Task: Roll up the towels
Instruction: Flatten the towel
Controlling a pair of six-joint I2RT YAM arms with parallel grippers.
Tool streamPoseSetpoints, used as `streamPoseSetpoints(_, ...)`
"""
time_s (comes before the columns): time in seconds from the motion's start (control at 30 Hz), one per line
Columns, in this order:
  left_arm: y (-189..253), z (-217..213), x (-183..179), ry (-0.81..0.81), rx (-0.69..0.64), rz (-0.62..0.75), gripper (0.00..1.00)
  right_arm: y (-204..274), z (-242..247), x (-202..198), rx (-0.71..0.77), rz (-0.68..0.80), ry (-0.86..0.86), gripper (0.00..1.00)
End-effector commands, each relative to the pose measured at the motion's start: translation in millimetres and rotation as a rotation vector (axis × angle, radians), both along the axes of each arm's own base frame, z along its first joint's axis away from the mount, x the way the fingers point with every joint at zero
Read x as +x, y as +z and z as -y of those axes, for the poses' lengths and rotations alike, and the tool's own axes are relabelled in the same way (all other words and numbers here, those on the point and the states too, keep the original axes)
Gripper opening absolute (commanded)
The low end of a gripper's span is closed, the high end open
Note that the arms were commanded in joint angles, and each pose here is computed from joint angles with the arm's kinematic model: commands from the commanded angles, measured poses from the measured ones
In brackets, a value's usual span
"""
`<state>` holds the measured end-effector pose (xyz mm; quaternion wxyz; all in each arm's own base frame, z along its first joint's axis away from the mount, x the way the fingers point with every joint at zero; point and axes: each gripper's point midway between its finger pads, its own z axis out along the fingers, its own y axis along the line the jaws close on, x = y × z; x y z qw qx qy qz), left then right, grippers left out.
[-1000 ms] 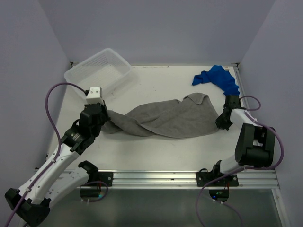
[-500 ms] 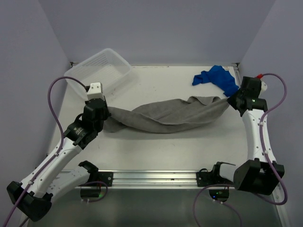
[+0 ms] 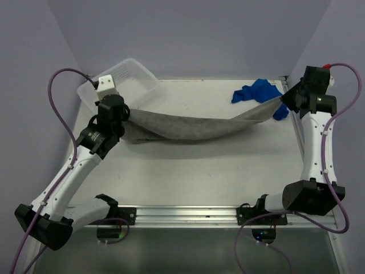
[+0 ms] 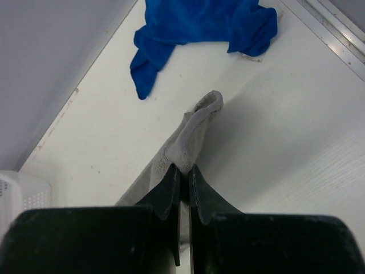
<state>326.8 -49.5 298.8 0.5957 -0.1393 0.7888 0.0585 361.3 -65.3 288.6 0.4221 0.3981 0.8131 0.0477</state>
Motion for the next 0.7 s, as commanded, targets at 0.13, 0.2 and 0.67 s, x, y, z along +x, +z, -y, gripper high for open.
streamPoseSetpoints(0.13, 57, -14, 27, 0.060, -0.100, 0.137, 0.00, 50, 8, 6, 0.063, 0.084, 0.005, 0.00)
streamPoseSetpoints(0.2, 55, -17, 24, 0.049, -0.132, 0.149, 0.00, 45, 8, 1, 0.078, 0.075, 0.015, 0.00)
streamPoseSetpoints(0.67, -43, -18, -57, -0.034, -0.338, 0.083, 0.00, -34, -11, -93, 0.096, 0.012, -0.012, 0.00)
